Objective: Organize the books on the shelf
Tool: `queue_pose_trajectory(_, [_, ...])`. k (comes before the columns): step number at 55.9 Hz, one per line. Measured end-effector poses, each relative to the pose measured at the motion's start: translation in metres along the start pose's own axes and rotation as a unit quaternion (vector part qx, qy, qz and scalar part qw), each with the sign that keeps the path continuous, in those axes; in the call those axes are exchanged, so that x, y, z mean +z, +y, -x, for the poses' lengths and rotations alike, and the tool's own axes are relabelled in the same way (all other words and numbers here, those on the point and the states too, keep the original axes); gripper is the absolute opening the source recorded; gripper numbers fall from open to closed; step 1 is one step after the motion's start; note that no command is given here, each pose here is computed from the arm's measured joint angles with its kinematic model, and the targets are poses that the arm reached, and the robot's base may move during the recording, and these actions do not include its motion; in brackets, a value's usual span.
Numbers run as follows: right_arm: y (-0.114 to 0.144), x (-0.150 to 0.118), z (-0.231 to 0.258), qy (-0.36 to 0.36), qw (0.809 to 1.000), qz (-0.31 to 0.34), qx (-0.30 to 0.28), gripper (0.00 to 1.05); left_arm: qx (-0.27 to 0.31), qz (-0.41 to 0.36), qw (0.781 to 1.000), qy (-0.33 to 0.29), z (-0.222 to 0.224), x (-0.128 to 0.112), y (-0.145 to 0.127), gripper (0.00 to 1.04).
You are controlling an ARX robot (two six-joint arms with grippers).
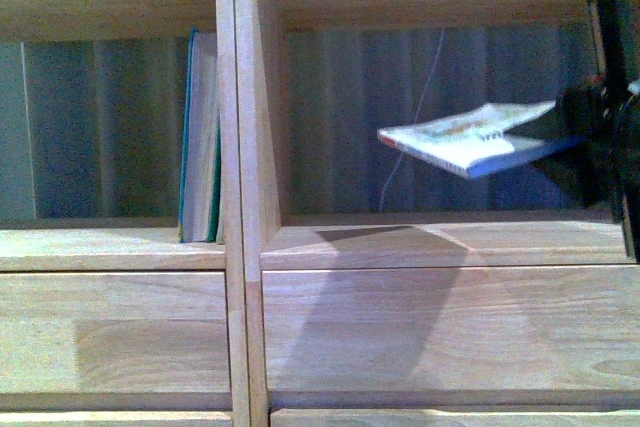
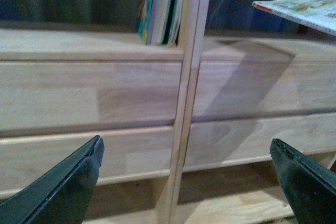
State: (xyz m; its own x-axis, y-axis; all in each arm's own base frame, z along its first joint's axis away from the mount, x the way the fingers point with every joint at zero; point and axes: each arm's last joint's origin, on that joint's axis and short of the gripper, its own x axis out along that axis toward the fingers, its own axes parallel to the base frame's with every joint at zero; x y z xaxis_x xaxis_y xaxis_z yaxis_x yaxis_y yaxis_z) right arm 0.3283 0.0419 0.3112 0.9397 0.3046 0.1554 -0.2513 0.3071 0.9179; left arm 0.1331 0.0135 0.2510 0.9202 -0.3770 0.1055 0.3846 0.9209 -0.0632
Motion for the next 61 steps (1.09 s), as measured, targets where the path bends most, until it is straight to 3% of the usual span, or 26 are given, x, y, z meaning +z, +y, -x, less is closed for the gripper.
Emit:
queue_pose_trajectory(11, [0.056, 0.000, 0.027, 0.039, 0.989, 0.096, 0.109, 0.07, -0.104, 0.127, 0.986, 0.012, -0.052, 0.028, 0.009, 0.98])
queue_pose_trajectory(18, [0.073, -0.006, 0.036, 0.054, 0.979, 0.131, 0.144, 0.07, -0.175, 0.184, 0.967, -0.010, -0.076, 0.047, 0.007, 0.98])
queue_pose_trajectory(23, [0.078, -0.013, 0.040, 0.065, 0.973, 0.156, 0.159, 0.07, -0.214, 0.212, 0.953, -0.041, -0.089, 0.061, 0.006, 0.98])
queue_pose_trajectory(31, [0.077, -0.024, 0.040, 0.081, 0.966, 0.178, 0.167, 0.07, -0.286, 0.280, 0.912, -0.090, -0.107, 0.080, 0.004, 0.98])
queue_pose_trajectory(40, [0.079, -0.036, 0.040, 0.099, 0.962, 0.181, 0.179, 0.07, -0.349, 0.339, 0.868, -0.094, -0.121, 0.087, -0.007, 0.98])
queue_pose_trajectory(61, [0.096, -0.065, 0.062, 0.150, 0.949, 0.153, 0.232, 0.07, -0.403, 0.392, 0.823, -0.083, -0.146, 0.084, -0.038, 0.98])
